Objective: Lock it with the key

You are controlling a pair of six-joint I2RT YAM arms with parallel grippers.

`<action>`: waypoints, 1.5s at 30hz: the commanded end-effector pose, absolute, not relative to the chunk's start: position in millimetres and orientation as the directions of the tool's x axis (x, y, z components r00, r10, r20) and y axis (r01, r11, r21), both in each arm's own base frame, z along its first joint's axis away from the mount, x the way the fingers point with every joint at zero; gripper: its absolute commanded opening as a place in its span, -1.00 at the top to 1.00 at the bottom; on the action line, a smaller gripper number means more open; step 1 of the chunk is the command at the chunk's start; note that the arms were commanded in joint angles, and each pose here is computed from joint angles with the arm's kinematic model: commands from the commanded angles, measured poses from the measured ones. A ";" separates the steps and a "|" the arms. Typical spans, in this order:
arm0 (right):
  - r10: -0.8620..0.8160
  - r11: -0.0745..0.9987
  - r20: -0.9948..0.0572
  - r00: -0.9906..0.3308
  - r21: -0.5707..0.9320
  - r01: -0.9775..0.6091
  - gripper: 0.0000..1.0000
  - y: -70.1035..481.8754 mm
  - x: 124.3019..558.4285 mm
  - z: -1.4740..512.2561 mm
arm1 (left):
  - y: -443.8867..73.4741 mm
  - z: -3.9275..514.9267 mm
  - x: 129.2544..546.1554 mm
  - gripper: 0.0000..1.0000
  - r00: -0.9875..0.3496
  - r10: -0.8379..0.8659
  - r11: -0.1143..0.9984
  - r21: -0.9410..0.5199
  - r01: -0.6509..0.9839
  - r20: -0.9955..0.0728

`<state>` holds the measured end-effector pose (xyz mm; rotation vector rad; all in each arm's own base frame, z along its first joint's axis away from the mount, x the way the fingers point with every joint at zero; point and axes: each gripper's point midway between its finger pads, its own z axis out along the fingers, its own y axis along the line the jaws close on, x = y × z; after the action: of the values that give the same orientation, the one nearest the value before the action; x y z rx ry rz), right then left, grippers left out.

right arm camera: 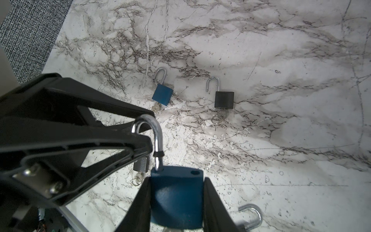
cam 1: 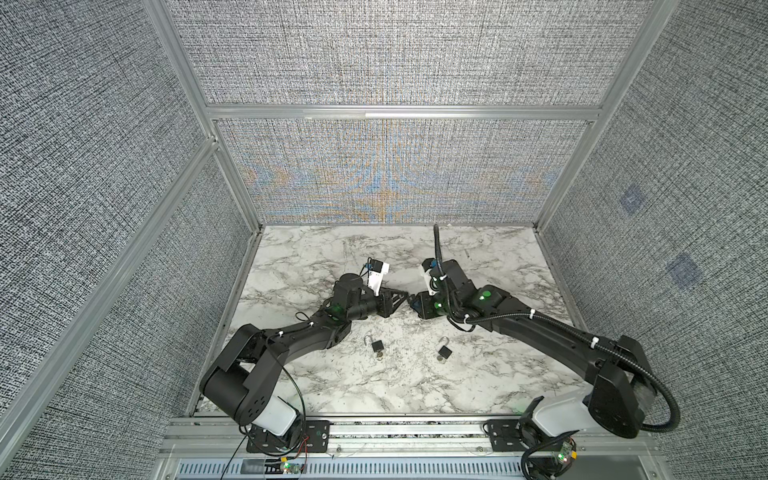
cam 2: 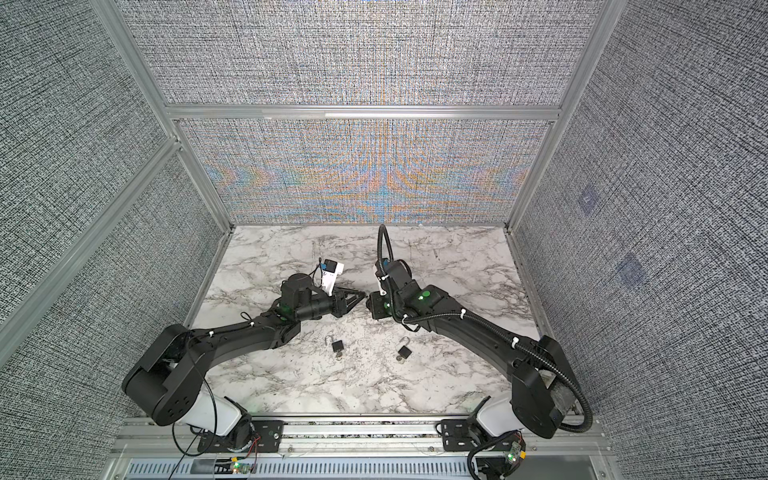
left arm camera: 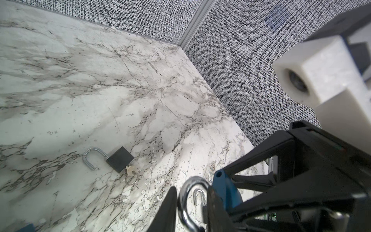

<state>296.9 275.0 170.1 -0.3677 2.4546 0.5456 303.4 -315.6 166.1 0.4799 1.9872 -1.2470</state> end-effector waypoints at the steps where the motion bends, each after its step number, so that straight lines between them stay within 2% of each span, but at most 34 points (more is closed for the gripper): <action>1: -0.127 0.873 -0.614 -0.779 0.303 -0.381 0.47 277.9 299.0 175.0 | -320.9 177.3 302.5 0.46 -0.642 -0.071 0.423 -0.606 0.674 -0.764; 6: -0.128 0.873 -0.615 -0.778 0.303 -0.383 0.47 278.9 298.5 175.6 | -323.6 176.4 300.4 0.57 -0.648 -0.058 0.410 -0.610 0.679 -0.760; 11: -0.122 0.874 -0.615 -0.779 0.306 -0.378 0.47 278.9 299.0 173.9 | -323.9 175.1 300.6 1.00 -0.651 -0.053 0.410 -0.611 0.677 -0.757; 16: -0.114 0.869 -0.614 -0.781 0.320 -0.379 0.45 281.3 298.7 170.3 | -324.4 177.6 301.8 1.00 -0.652 -0.063 0.408 -0.616 0.674 -0.756; 19: -0.107 0.848 -0.624 -0.774 0.349 -0.399 -0.02 286.2 295.9 171.7 | -324.1 184.5 303.1 1.00 -0.653 -0.086 0.403 -0.625 0.668 -0.753; 21: -0.090 0.841 -0.635 -0.767 0.364 -0.401 -0.10 285.6 294.8 174.3 | -324.1 190.3 304.5 1.00 -0.656 -0.108 0.398 -0.637 0.660 -0.747; 26: 0.002 0.813 -0.669 -0.743 0.434 -0.389 -0.13 282.7 289.6 179.8 | -322.1 206.3 309.5 1.00 -0.658 -0.172 0.394 -0.664 0.636 -0.733; 36: 0.073 0.807 -0.757 -0.650 0.428 -0.408 -0.12 275.7 292.8 180.4 | -314.2 207.8 316.8 1.00 -0.685 -0.224 0.464 -0.694 0.551 -0.694; 42: 0.045 0.820 -0.800 -0.598 0.372 -0.435 -0.05 290.6 304.4 186.4 | -315.9 214.6 317.6 1.00 -0.682 -0.234 0.470 -0.695 0.545 -0.693; 45: 0.041 0.822 -0.807 -0.589 0.363 -0.440 0.05 296.1 310.6 186.1 | -316.6 219.6 317.0 1.00 -0.678 -0.239 0.468 -0.695 0.547 -0.695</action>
<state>299.6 293.2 173.5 -0.3062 2.1711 0.6984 315.1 -316.1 207.8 0.2602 1.9769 -1.2855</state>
